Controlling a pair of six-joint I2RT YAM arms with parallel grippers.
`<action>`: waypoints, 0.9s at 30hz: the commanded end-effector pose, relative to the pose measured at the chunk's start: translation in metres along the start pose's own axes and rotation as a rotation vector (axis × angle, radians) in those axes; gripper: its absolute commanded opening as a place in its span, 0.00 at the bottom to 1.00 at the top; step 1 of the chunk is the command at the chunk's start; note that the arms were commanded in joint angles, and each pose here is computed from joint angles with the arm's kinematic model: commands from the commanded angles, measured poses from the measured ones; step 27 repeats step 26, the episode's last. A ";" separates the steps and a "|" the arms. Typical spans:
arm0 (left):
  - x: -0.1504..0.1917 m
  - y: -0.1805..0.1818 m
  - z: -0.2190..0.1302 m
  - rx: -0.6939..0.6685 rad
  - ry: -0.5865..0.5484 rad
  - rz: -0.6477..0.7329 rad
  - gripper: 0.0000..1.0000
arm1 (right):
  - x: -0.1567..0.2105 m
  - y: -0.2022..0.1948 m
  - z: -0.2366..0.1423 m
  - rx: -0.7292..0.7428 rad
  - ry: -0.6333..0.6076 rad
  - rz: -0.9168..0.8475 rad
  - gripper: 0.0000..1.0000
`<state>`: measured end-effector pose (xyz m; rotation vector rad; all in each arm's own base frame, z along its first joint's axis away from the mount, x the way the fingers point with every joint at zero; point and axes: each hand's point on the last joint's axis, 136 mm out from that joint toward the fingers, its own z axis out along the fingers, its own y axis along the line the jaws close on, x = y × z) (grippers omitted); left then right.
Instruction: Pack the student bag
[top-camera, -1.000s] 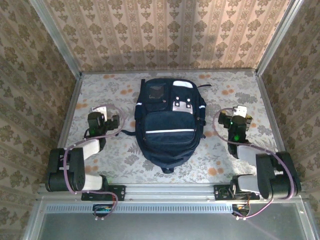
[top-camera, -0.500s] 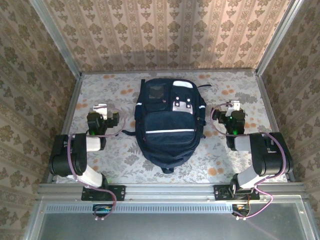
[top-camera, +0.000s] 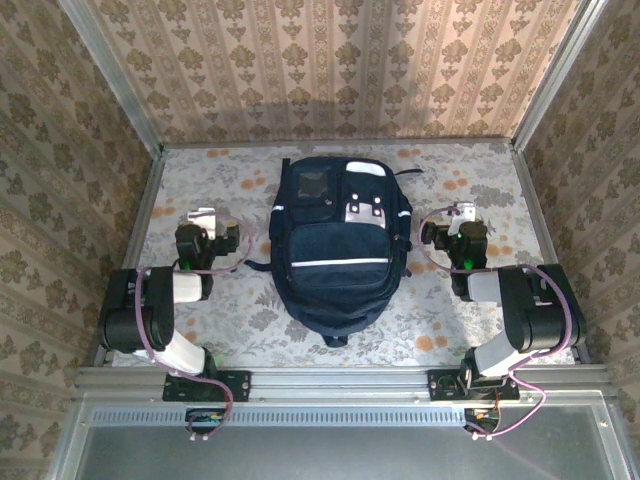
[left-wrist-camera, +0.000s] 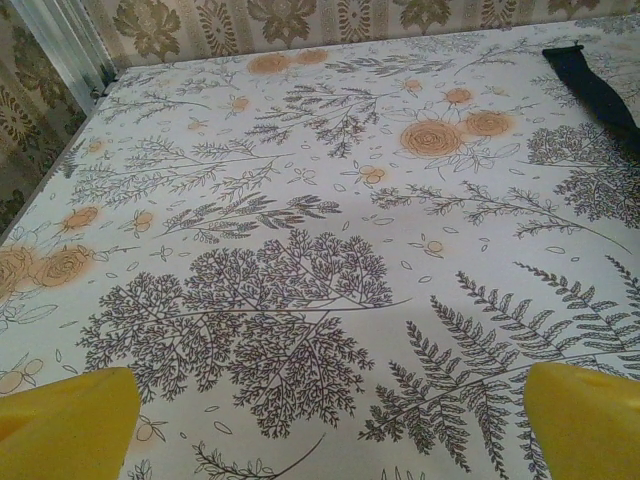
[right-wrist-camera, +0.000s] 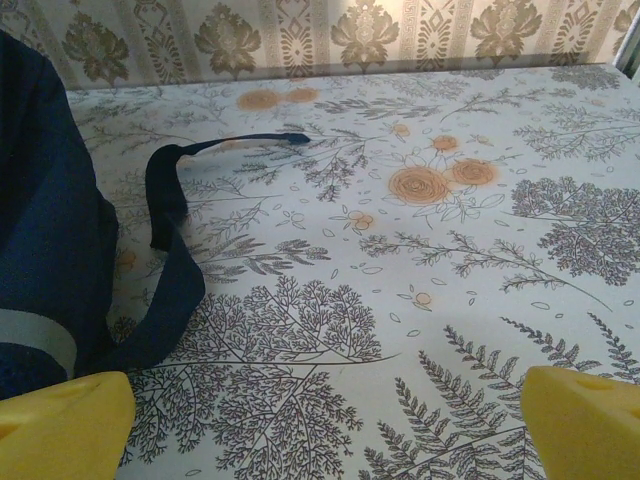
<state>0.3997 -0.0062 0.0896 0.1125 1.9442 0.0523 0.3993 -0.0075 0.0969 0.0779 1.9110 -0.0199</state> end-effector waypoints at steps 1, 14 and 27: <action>-0.004 -0.001 -0.002 -0.003 -0.012 0.005 1.00 | -0.002 0.007 0.000 -0.017 -0.002 -0.033 1.00; -0.004 -0.001 -0.002 -0.002 -0.009 0.003 1.00 | -0.002 0.008 -0.002 -0.006 -0.009 -0.045 1.00; -0.004 -0.001 -0.002 0.003 -0.009 0.002 1.00 | -0.001 0.008 -0.002 -0.008 -0.008 -0.045 1.00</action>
